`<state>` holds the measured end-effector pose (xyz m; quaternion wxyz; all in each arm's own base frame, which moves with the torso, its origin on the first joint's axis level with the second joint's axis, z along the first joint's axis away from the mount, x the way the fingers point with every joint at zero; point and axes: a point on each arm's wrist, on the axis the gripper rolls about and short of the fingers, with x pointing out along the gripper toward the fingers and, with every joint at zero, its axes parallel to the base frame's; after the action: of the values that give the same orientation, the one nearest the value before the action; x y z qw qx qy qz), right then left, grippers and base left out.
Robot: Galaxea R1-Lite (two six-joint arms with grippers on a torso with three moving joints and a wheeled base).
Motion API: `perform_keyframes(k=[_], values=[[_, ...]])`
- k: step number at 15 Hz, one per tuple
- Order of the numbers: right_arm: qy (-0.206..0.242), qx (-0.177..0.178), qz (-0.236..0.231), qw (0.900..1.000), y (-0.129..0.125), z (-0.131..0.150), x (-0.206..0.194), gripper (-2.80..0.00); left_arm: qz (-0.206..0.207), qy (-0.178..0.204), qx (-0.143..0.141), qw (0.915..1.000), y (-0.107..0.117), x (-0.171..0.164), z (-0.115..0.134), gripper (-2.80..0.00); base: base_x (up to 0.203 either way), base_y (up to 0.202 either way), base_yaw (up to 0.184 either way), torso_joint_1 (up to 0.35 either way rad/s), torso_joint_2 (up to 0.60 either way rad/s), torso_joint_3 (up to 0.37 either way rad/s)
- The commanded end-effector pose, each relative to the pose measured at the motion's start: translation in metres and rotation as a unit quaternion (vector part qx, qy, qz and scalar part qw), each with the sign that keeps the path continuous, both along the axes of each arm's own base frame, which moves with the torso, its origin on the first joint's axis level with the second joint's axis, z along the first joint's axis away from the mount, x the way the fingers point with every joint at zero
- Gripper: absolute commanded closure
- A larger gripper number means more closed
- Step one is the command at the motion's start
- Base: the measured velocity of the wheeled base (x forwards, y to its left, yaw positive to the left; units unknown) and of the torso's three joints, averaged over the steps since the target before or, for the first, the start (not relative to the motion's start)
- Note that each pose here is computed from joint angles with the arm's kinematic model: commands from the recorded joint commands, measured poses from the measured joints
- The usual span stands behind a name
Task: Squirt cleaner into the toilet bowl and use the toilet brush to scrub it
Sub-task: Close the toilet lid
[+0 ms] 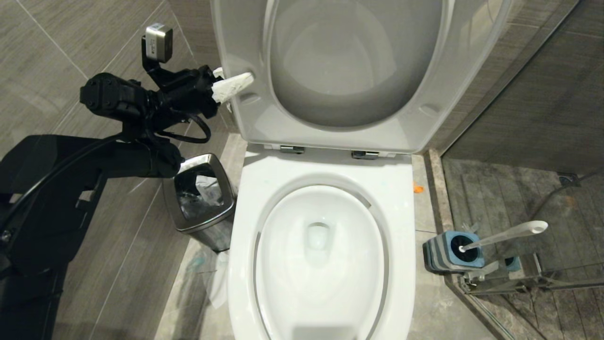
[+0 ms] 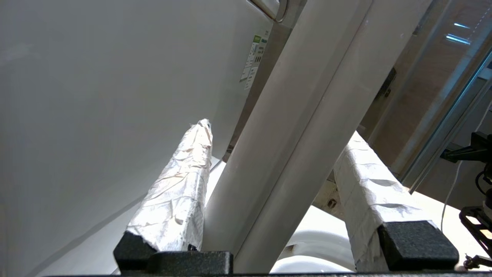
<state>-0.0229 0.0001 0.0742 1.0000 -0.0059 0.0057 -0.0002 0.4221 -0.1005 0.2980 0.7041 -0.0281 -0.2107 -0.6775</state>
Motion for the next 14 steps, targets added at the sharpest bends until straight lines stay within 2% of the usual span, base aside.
perform_keyframes(k=[1,5,9,14], values=[[0.0,0.0,0.0,1.0,0.0,0.0,0.0,0.0,-0.004,-0.006,0.001,1.0,-0.002,-0.002,0.003,0.0,0.0,0.0,0.0,0.0,0.0,0.0],[0.0,0.0,0.0,1.0,0.0,0.0,0.0,0.0,0.002,-0.016,0.001,0.9999,0.002,-0.005,0.006,0.0,0.0,0.0,0.0,0.0,0.0,0.0],[0.0,0.0,0.0,1.0,0.0,0.0,0.0,0.0,0.003,0.019,0.007,0.9998,0.002,0.001,-0.01,0.0,0.0,0.0,0.0,0.0,0.0,0.0],[0.0,0.0,0.0,1.0,0.0,0.0,0.0,0.0,0.004,0.029,0.008,0.9996,0.0,0.008,-0.021,0.0,0.0,0.0,0.0,0.0,0.0,0.0]])
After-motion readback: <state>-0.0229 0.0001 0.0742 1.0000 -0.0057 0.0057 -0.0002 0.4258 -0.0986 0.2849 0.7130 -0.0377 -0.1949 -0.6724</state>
